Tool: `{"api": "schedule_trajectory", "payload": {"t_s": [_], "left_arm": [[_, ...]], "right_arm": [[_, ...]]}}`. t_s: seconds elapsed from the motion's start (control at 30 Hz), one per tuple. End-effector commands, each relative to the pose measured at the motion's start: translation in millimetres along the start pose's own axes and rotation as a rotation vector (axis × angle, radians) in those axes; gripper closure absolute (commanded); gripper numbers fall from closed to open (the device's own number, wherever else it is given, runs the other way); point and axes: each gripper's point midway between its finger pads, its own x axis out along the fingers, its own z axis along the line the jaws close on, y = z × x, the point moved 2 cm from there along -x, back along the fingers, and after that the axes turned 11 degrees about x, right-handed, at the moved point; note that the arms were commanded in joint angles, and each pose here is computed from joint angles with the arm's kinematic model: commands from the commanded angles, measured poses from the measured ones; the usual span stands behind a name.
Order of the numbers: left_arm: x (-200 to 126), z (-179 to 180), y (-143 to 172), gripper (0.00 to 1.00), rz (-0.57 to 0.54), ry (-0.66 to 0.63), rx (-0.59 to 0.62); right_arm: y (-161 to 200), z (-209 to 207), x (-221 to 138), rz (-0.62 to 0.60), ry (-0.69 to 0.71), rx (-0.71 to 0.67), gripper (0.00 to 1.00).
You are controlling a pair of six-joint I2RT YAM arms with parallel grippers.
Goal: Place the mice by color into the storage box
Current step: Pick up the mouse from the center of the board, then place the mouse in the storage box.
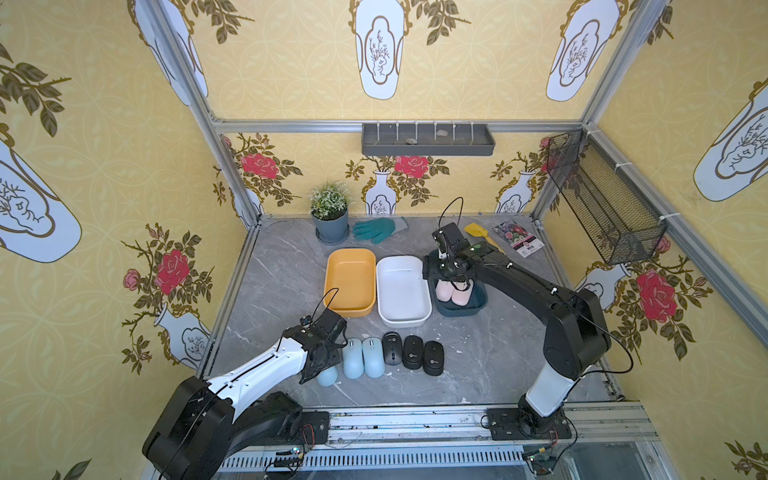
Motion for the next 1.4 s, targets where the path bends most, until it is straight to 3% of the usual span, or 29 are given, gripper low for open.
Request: {"api": "schedule_trajectory", "payload": {"t_s": [0.0, 0.47, 0.67, 1.07, 1.37], "left_arm": [[-1.0, -2.0, 2.6, 0.43, 0.015, 0.017, 0.004], [-27.1, -1.5, -6.7, 0.44, -0.01, 0.017, 0.007], [-62.8, -9.6, -26.1, 0.46, -0.074, 0.063, 0.028], [-146.2, -50.4, -119.1, 0.46, -0.294, 0.137, 0.114], [-137.6, -92.2, -188.9, 0.43, -0.352, 0.206, 0.146]], "right_arm": [[-2.2, 2.6, 1.0, -0.005, -0.002, 0.0, 0.18], [-2.4, 2.8, -3.5, -0.024, -0.019, 0.018, 0.18], [-9.3, 1.5, -12.2, -0.056, -0.021, 0.02, 0.18], [-22.4, -6.2, -27.3, -0.097, -0.042, 0.043, 0.18], [-36.9, -36.7, -50.8, -0.16, -0.036, 0.105, 0.18]]}}
